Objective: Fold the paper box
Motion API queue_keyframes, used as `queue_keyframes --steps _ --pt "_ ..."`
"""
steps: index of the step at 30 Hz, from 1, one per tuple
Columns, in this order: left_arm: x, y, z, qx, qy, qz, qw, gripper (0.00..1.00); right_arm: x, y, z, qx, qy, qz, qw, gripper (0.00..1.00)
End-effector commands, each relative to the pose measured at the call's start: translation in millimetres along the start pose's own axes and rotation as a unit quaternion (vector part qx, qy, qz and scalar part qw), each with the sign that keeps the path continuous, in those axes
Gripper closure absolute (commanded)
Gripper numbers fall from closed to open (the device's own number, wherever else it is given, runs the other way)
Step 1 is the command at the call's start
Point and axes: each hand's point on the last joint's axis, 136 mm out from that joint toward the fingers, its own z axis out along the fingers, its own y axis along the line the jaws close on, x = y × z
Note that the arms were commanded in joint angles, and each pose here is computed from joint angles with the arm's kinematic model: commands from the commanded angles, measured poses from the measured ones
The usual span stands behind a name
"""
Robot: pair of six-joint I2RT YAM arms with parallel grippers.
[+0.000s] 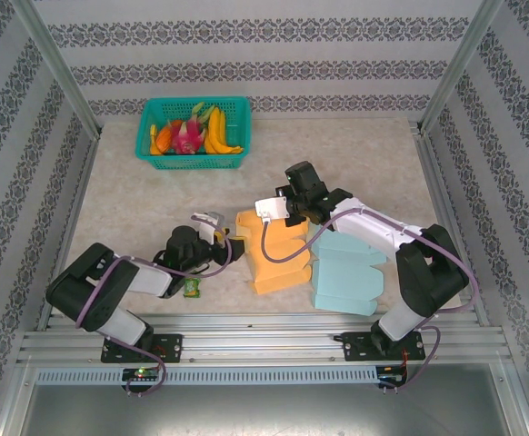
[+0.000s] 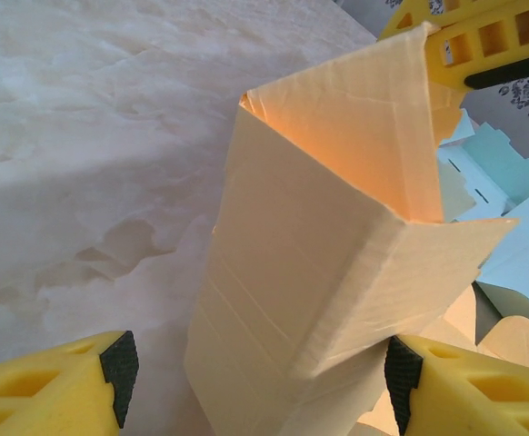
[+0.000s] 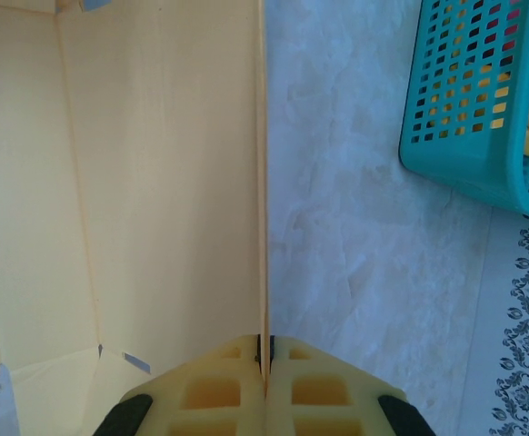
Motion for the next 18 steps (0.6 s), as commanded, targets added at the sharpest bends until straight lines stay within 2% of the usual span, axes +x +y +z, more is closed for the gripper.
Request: queue_keyframes --steps 1,12,18 --pt "-16.8 -3.0 9.1 -0.01 -0.03 0.015 0.999 0.26 -4.8 7.0 -0.8 -0.012 -0.013 0.001 1.0 1.0" --pt "-14.8 1.9 25.1 -0.062 -0.048 0.022 0.997 0.26 -1.3 9.8 3.5 -0.009 0.011 -0.002 1.0 1.0" --pt "-10.8 -9.6 26.3 -0.036 -0.049 0.031 0.998 0.27 3.8 4.7 4.7 0.015 0.029 -0.001 0.999 1.0"
